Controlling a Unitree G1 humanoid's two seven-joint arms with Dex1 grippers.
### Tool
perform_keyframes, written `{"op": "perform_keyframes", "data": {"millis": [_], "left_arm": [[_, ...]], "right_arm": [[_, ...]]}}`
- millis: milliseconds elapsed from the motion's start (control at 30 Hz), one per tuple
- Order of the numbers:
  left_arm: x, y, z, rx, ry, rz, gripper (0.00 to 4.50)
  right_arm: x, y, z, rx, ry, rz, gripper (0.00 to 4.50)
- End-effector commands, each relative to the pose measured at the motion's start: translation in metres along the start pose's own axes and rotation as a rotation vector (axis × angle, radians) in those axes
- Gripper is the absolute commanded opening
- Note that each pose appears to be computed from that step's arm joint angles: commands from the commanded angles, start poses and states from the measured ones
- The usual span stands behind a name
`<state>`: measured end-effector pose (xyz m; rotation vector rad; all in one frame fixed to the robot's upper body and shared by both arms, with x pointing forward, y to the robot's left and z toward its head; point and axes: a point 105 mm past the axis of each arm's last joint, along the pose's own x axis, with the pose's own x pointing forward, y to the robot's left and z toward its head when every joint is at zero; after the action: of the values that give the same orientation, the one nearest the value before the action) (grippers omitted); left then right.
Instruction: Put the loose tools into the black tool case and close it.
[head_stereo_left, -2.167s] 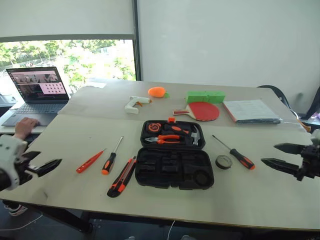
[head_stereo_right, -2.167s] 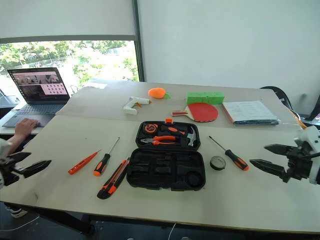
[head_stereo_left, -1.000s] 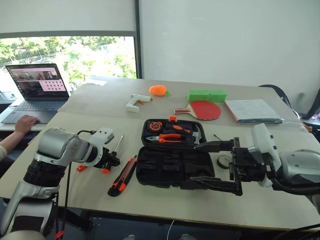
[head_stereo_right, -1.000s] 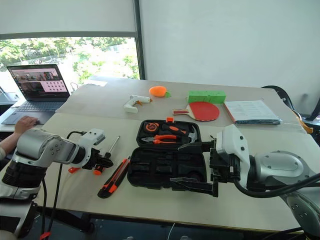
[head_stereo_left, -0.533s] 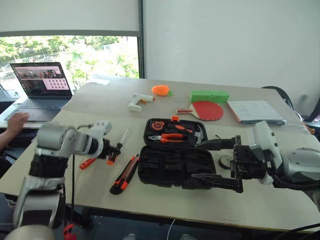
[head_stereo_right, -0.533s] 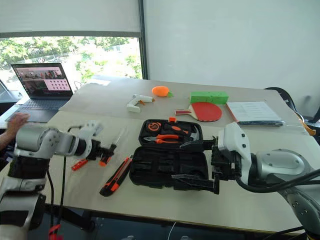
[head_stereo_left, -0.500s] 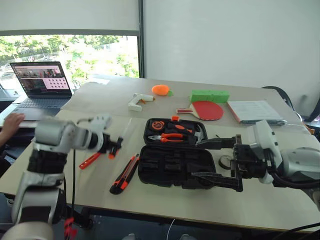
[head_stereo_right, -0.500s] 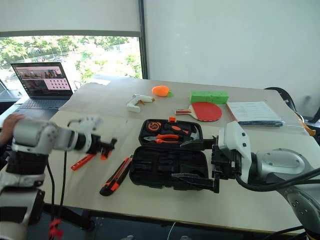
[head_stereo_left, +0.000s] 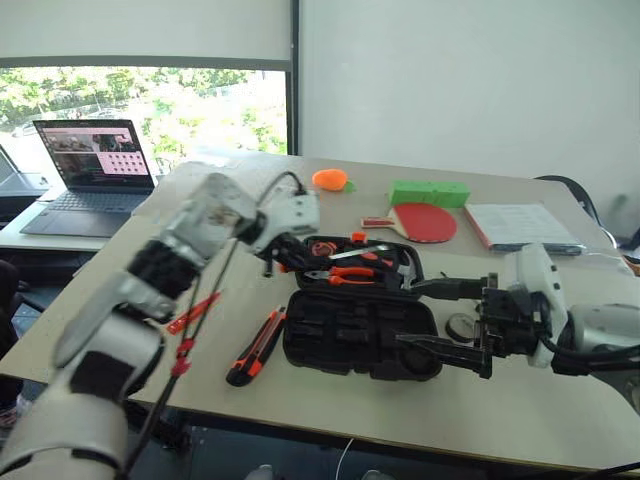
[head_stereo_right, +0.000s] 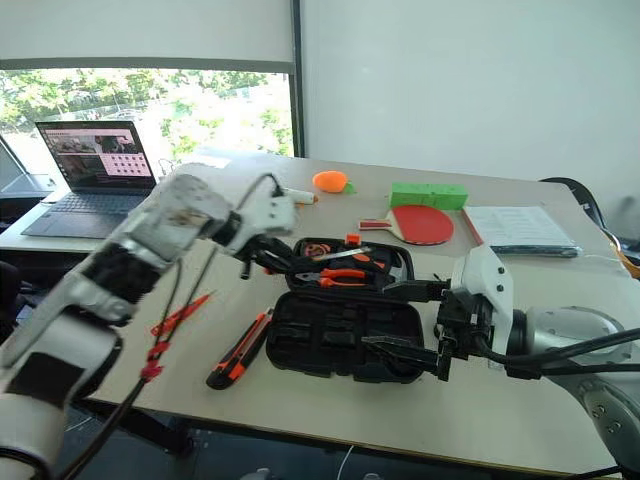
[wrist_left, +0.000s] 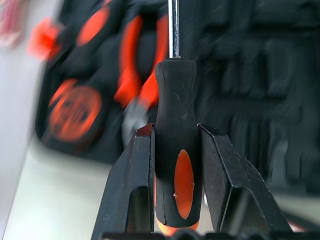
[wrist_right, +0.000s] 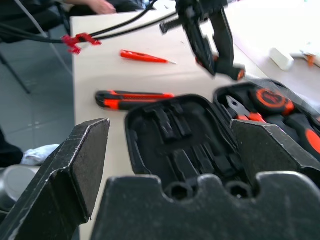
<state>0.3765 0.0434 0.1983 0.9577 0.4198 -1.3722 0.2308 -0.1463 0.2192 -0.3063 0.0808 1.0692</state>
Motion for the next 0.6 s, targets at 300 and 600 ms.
{"op": "perform_keyframes", "data": {"millis": [300, 600], "left_arm": [[0.028, -0.009, -0.011, 0.025, 0.162, -0.054, 0.84], [0.035, -0.011, -0.028, 0.028, 0.208, -0.021, 0.84]], "right_arm": [[-0.029, -0.012, -0.017, -0.046, 0.093, -0.219, 4.5], [-0.026, -0.013, -0.012, -0.04, 0.059, -0.247, 4.5]]}}
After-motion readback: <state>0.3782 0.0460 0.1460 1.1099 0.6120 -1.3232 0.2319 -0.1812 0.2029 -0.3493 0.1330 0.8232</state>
